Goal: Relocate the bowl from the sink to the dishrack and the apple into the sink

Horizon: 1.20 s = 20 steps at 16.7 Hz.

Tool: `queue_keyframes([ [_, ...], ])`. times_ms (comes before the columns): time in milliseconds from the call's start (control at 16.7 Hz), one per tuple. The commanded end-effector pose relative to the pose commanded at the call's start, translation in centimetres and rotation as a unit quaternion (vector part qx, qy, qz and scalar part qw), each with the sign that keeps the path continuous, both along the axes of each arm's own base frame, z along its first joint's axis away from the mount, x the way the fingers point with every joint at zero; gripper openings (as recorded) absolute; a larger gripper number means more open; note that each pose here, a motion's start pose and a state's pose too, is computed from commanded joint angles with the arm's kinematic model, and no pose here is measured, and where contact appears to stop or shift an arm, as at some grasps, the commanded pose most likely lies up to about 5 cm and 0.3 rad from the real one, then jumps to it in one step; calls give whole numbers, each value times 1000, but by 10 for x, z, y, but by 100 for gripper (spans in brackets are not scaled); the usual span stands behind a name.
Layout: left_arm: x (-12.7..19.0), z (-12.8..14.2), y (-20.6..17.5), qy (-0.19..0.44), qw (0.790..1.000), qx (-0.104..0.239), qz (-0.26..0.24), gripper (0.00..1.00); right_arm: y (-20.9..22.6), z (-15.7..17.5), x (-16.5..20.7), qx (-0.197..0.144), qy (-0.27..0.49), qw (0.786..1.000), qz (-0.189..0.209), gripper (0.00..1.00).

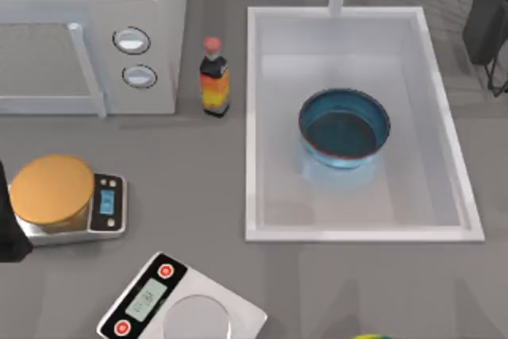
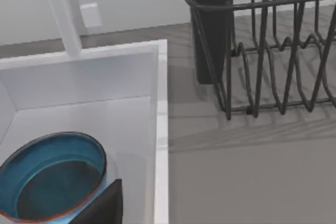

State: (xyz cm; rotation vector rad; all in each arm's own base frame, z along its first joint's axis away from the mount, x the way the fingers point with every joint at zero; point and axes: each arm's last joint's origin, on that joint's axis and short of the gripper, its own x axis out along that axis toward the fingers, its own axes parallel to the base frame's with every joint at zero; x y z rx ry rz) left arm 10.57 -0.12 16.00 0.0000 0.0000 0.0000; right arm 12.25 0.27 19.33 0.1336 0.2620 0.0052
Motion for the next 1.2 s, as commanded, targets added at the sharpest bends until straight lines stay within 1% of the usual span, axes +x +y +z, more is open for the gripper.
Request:
queue_keyframes([
  [120, 0, 0, 0, 0, 1000, 0, 0, 100, 3, 14, 16, 24, 68, 997, -5, 100],
  [300, 0, 0, 0, 0, 1000, 0, 0, 100, 10, 34, 52, 55, 170, 984, -19, 100],
  [480, 0, 0, 0, 0, 1000, 0, 0, 100, 22, 47, 100, 75, 269, 960, -36, 100],
  [600, 0, 0, 0, 0, 1000, 0, 0, 100, 34, 50, 136, 80, 328, 940, -48, 100],
  [840, 0, 0, 0, 0, 1000, 0, 0, 100, 68, 38, 212, 75, 425, 900, -65, 100],
  [1020, 0, 0, 0, 0, 1000, 0, 0, 100, 101, 18, 261, 59, 477, 874, -70, 100],
  [1200, 0, 0, 0, 0, 1000, 0, 0, 100, 138, -6, 297, 36, 513, 855, -64, 100],
])
